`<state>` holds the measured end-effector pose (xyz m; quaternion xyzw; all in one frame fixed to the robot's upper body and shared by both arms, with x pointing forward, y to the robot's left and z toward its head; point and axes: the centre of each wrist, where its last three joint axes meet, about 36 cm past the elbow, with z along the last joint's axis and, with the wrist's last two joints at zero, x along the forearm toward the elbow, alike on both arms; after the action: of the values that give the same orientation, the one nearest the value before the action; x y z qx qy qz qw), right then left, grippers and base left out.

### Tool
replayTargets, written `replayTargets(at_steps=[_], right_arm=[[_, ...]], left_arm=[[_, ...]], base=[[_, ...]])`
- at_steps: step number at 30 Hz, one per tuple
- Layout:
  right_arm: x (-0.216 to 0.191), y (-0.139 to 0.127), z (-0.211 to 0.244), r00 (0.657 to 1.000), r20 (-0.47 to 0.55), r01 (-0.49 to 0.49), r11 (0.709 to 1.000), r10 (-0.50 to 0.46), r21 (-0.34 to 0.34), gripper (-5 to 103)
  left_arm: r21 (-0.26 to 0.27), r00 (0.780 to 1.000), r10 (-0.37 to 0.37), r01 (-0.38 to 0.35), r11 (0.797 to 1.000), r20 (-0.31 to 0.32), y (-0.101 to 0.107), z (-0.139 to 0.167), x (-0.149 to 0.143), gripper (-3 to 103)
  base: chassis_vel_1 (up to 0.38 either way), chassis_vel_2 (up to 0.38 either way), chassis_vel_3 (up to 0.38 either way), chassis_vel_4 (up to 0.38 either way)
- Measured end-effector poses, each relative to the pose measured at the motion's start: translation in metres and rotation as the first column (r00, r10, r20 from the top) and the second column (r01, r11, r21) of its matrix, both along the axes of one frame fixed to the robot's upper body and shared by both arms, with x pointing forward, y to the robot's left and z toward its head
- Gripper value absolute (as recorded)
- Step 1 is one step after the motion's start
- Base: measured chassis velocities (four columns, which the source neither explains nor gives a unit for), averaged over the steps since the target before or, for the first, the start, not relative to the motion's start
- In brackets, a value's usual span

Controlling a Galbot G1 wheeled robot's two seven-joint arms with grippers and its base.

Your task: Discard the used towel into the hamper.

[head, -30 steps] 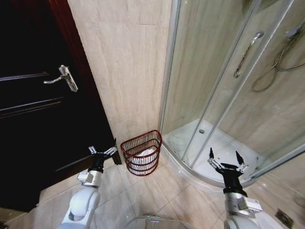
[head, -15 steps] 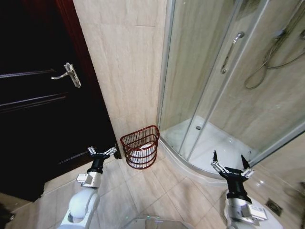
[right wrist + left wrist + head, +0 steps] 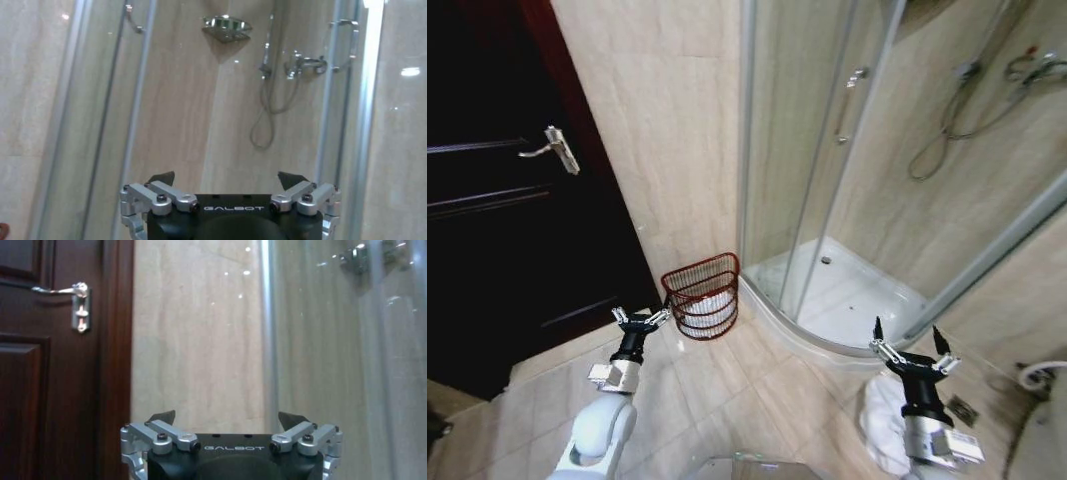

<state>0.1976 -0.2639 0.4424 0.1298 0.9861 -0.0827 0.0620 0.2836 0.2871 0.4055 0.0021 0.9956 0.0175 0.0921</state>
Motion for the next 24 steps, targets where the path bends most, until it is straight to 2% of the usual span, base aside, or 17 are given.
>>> replayTargets(at_steps=[8, 17, 24], right_arm=[[0.002, -0.004, 0.0, 1.0, 0.004, 0.006, 1.0, -0.006, 0.0, 100], [0.006, -0.003, -0.007, 1.0, 0.001, 0.015, 1.0, -0.015, 0.007, 100], [0.008, -0.002, -0.008, 1.0, 0.001, -0.006, 1.0, 0.006, 0.004, 100]], left_arm=[[-0.004, 1.0, -0.008, 0.008, 1.0, 0.006, -0.005, 0.0, 0.004, 100], [-0.004, 1.0, -0.011, 0.011, 1.0, 0.001, -0.002, -0.003, 0.009, 100], [-0.013, 0.999, -0.04, 0.04, 0.999, 0.029, 0.003, -0.006, 0.013, 100]], base=[[-0.107, -0.339, 0.12, 0.336], [-0.087, -0.315, 0.091, 0.297], [-0.006, -0.11, 0.065, 0.046]])
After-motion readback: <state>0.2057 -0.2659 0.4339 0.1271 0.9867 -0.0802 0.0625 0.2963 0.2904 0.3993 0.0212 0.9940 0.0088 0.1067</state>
